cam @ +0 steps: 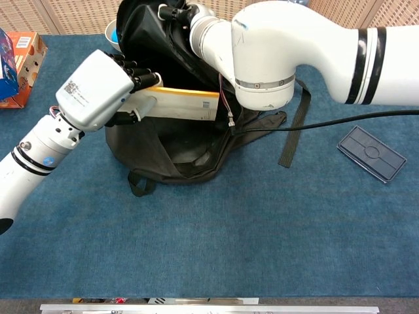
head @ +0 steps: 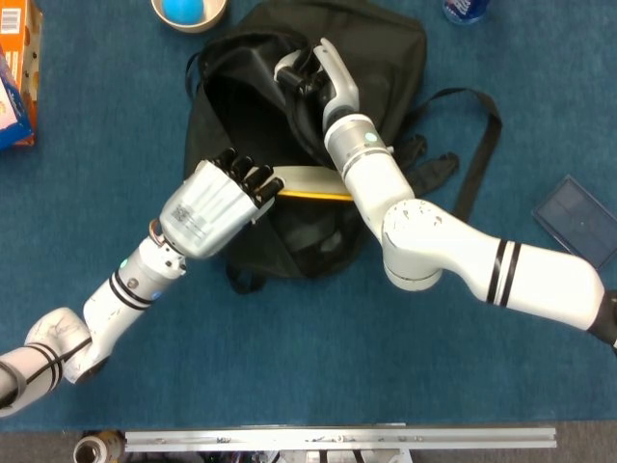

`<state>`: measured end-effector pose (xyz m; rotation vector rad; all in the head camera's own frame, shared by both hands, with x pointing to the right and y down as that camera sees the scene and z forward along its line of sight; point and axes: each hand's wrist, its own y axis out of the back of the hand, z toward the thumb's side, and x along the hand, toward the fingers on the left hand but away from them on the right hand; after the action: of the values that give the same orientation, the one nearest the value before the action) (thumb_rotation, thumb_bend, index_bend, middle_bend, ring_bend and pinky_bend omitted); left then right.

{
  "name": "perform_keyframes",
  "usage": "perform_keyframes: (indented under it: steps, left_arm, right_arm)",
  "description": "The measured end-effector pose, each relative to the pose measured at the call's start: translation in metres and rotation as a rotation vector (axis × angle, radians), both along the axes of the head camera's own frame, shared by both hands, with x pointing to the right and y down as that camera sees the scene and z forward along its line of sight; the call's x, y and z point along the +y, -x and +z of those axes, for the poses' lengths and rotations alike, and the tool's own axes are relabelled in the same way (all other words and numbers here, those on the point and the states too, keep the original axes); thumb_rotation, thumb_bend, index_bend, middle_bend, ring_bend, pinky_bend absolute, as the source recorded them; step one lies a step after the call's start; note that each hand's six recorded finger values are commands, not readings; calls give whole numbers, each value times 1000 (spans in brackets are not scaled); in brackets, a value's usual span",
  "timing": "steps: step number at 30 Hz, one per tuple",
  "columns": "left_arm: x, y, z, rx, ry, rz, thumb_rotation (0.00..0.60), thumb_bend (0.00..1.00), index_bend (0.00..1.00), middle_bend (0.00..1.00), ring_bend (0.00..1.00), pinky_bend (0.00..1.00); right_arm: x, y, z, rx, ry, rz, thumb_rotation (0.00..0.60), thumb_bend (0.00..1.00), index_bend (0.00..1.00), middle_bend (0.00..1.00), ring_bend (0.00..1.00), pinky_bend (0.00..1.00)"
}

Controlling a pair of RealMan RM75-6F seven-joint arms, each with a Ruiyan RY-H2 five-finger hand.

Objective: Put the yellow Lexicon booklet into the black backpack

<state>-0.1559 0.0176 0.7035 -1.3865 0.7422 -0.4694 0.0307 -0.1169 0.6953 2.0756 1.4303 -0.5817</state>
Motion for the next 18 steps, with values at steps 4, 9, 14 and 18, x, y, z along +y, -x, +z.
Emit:
perform_keyframes:
  steps: [4,9,14,18]
  left_arm:
    - [7,0,6,-38,6,-9,600,335,589,673,568,650]
    - [13,1,4,-53,39,-35,600,302,457,549,468,584]
    - [21,2,3,-106,84,-68,600,269,309,407,373,526]
    - [27,4,1,-157,118,-91,600,269,295,387,363,517]
  right_arm:
    - [0,-1,0,4,-3,-1,600,975,572,596,606,856]
    - [0,-2,0,5,-2,-1,600,975,572,596,606,856]
    - [1,-3,0,5,0,-5,600,975,572,596,606,856]
    - [2,-3,-1,7,-2,-8,600,975,572,596,606,856]
